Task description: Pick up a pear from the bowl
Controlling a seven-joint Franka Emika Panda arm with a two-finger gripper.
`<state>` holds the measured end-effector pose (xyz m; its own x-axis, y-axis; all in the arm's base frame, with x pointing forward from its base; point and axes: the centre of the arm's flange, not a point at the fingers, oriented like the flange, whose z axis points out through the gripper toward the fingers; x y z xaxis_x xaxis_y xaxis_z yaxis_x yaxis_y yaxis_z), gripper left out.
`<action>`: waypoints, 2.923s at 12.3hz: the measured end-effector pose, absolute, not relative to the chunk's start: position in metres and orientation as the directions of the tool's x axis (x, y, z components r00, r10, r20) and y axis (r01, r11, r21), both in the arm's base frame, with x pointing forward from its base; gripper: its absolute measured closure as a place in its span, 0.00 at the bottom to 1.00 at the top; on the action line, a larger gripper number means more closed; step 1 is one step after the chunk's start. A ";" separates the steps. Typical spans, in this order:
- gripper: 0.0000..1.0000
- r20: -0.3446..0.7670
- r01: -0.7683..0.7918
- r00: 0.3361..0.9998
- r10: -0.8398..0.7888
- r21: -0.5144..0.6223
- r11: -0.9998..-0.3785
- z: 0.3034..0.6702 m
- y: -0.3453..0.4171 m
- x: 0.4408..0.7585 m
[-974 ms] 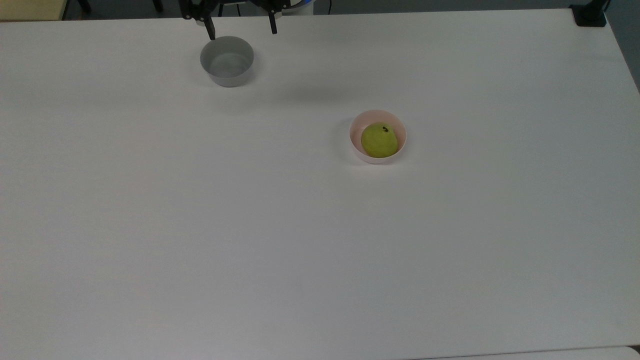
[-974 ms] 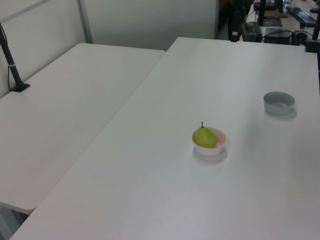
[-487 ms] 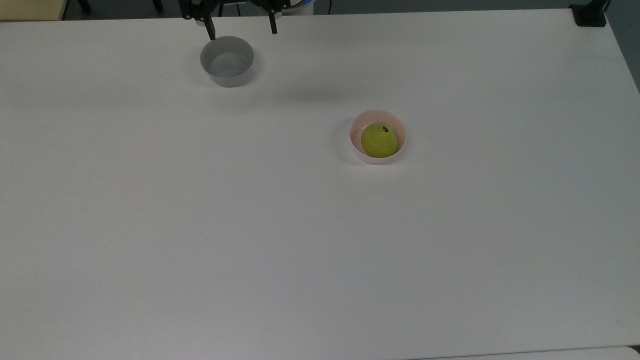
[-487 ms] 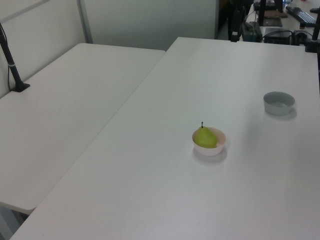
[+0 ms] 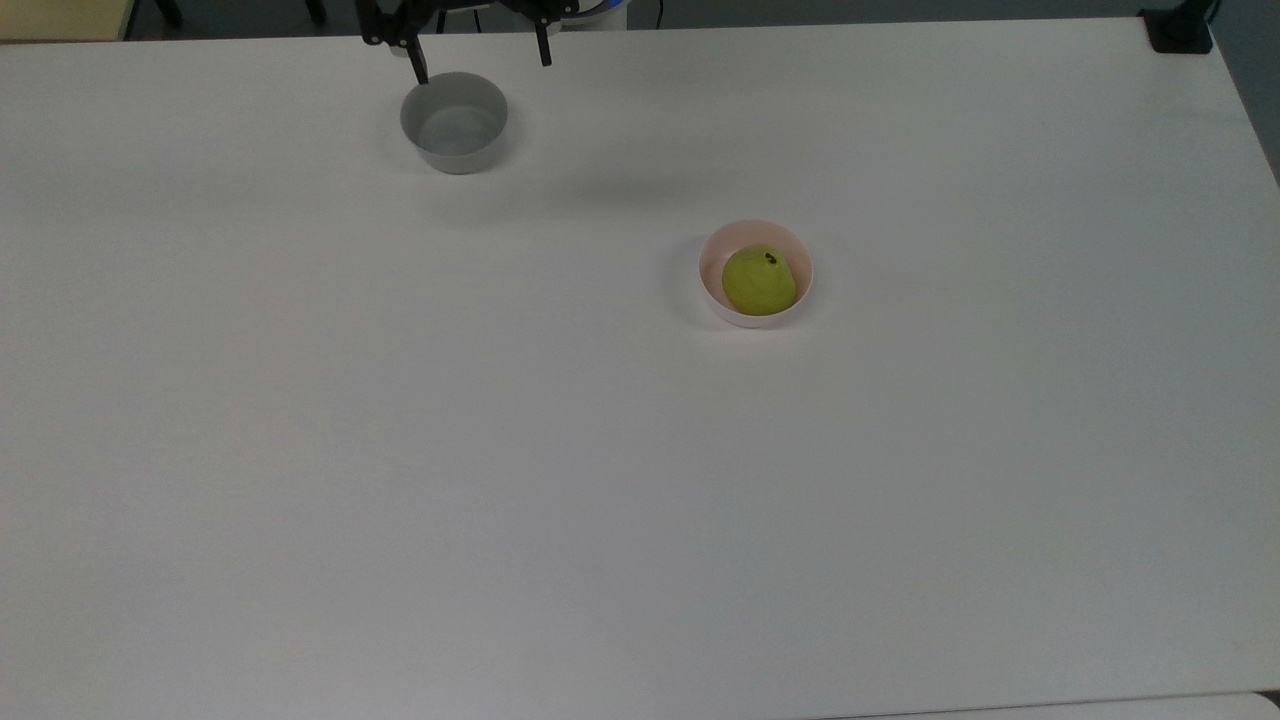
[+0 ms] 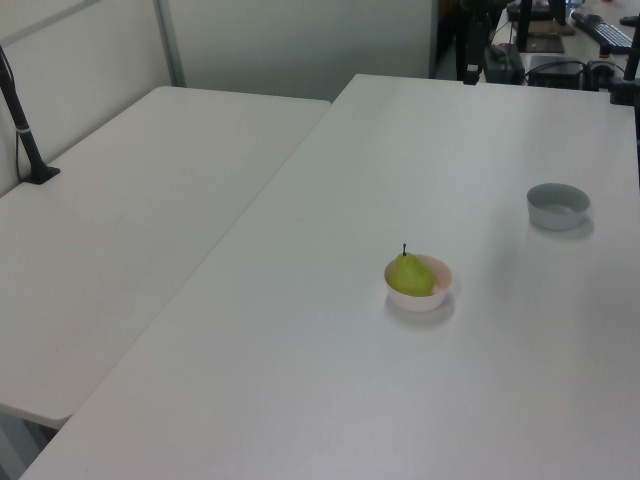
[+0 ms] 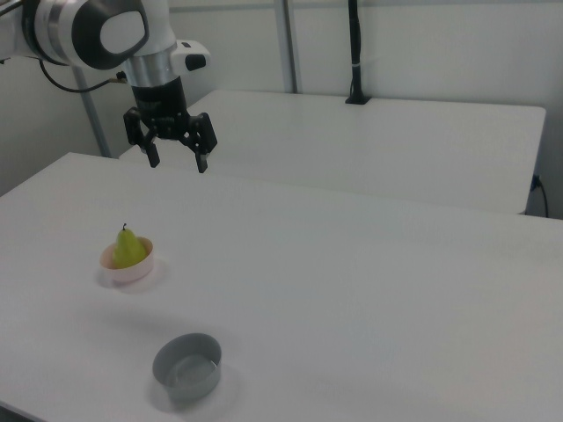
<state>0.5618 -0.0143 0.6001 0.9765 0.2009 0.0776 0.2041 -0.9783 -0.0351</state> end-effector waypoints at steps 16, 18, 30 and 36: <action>0.00 0.007 0.182 0.983 0.181 -0.066 -0.981 0.495 0.167 0.577; 0.00 0.011 0.190 0.982 0.190 -0.070 -0.979 0.468 0.179 0.582; 0.00 0.010 0.271 0.963 0.271 -0.058 -0.961 0.352 0.224 0.590; 0.36 0.001 0.283 0.959 0.283 -0.045 -0.958 0.343 0.226 0.591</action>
